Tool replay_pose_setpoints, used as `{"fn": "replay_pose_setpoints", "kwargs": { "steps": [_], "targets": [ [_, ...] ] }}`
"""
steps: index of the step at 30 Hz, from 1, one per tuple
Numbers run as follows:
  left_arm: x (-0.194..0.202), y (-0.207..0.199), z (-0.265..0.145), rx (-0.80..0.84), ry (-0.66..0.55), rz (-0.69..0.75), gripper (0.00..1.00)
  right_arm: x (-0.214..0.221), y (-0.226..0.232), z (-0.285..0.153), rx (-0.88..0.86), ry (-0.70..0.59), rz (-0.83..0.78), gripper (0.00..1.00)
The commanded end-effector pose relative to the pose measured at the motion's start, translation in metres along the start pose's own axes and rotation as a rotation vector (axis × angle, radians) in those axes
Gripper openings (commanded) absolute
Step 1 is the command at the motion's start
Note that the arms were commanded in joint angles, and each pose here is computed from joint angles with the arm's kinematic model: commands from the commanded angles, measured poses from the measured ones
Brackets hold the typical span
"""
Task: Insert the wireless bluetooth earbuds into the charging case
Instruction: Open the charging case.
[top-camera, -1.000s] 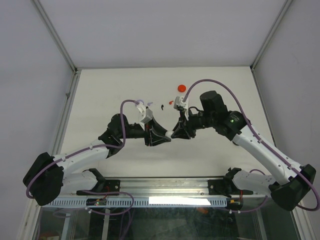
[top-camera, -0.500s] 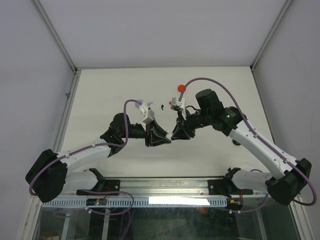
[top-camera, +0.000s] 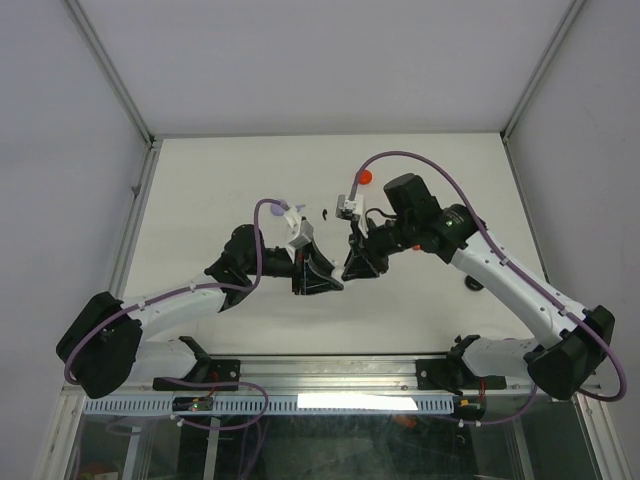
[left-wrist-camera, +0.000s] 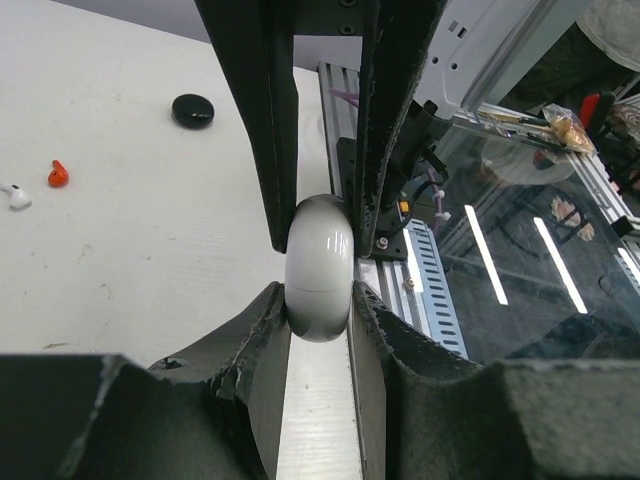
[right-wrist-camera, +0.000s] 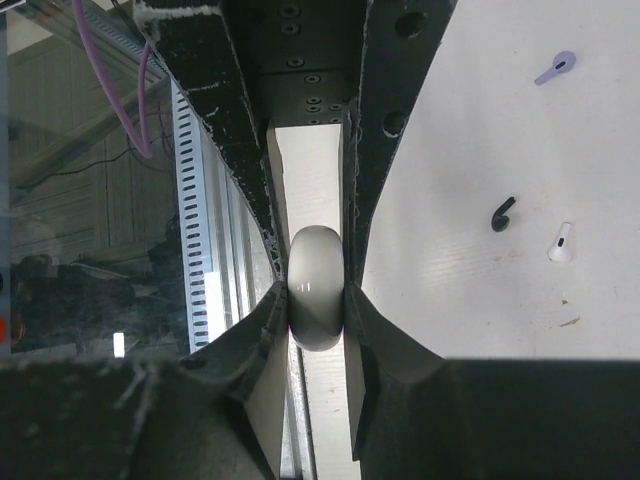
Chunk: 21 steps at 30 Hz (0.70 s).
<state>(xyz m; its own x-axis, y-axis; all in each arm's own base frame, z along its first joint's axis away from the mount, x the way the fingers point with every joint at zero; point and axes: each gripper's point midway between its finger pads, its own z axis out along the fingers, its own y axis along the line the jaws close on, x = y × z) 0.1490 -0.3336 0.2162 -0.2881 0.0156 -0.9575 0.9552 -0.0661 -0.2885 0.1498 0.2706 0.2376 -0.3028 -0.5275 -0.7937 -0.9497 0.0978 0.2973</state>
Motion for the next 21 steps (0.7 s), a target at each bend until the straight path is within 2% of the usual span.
{"fn": "replay_pose_setpoints", "kwargs": {
  "steps": [1, 6, 9, 13, 17, 21],
  "targets": [
    [-0.016, -0.014, 0.003, 0.09, -0.019, 0.051, 0.31, -0.032, 0.0, -0.005, 0.007, -0.073, -0.105, 0.0],
    [-0.015, -0.014, 0.004, 0.09, -0.02, 0.052, 0.29, -0.03, 0.0, -0.002, -0.001, -0.055, -0.106, 0.0],
    [-0.015, -0.014, 0.003, 0.091, -0.022, 0.055, 0.25, -0.029, 0.001, -0.001, -0.001, -0.047, -0.107, 0.0],
    [-0.013, -0.014, 0.002, 0.088, -0.026, 0.092, 0.03, -0.031, 0.001, -0.005, 0.02, -0.052, -0.116, 0.0],
    [-0.012, -0.01, -0.002, 0.053, -0.032, 0.133, 0.0, -0.037, 0.004, -0.01, 0.034, -0.073, -0.125, 0.11],
    [-0.008, -0.01, -0.004, 0.045, -0.03, 0.175, 0.0, -0.039, 0.004, -0.012, 0.056, -0.084, -0.129, 0.28]
  ]
}}
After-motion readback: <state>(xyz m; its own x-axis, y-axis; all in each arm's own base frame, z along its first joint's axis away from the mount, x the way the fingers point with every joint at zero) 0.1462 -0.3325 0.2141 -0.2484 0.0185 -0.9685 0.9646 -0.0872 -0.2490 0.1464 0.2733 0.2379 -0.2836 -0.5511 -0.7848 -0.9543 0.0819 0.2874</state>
